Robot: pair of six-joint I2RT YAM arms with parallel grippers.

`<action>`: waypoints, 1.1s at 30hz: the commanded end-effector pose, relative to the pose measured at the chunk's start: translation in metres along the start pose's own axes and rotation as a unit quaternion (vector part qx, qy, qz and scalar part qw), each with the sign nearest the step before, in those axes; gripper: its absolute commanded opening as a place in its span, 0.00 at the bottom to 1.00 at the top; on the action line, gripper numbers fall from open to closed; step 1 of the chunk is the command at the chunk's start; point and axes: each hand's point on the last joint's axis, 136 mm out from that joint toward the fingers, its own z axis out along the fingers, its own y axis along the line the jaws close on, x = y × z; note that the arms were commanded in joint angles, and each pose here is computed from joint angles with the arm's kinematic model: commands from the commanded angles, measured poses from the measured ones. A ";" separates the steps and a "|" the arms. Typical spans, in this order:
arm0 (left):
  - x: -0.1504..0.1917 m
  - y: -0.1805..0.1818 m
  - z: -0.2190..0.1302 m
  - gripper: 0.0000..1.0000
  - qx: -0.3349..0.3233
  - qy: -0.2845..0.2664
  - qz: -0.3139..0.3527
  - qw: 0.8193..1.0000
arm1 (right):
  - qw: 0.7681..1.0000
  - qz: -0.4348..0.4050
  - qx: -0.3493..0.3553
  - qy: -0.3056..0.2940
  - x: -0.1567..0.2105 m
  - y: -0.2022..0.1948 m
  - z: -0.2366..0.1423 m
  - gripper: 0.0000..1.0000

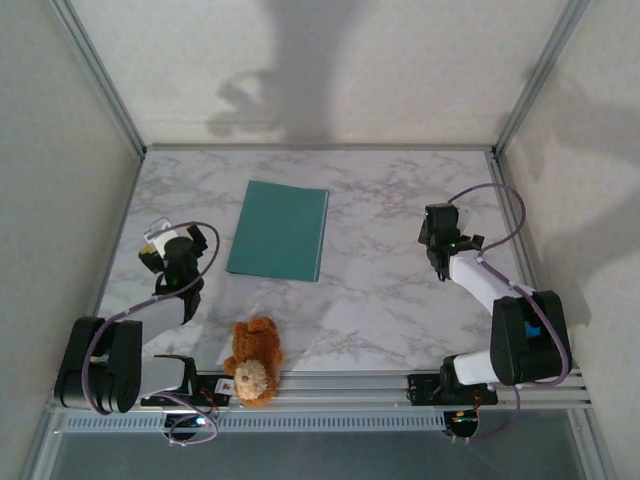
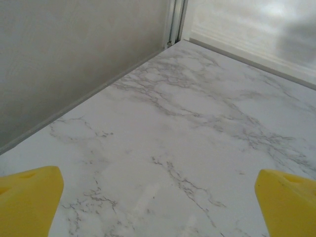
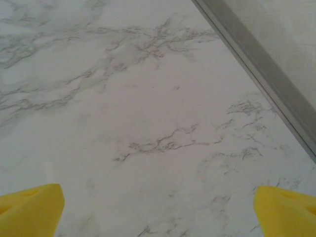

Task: Put the files into the folder

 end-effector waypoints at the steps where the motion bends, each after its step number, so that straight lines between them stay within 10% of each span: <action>1: -0.007 -0.004 0.002 0.99 0.033 -0.027 -0.040 0.998 | 1.000 0.015 -0.008 -0.022 -0.006 -0.001 0.015 0.99; 19: -0.013 -0.025 0.001 0.99 0.103 -0.045 -0.027 0.993 | 0.978 -0.032 -0.145 -0.144 -0.013 0.035 0.016 0.99; 33: -0.021 -0.016 -0.001 1.00 0.102 -0.074 -0.024 0.992 | 0.975 -0.049 -0.176 -0.128 -0.008 0.048 0.022 0.99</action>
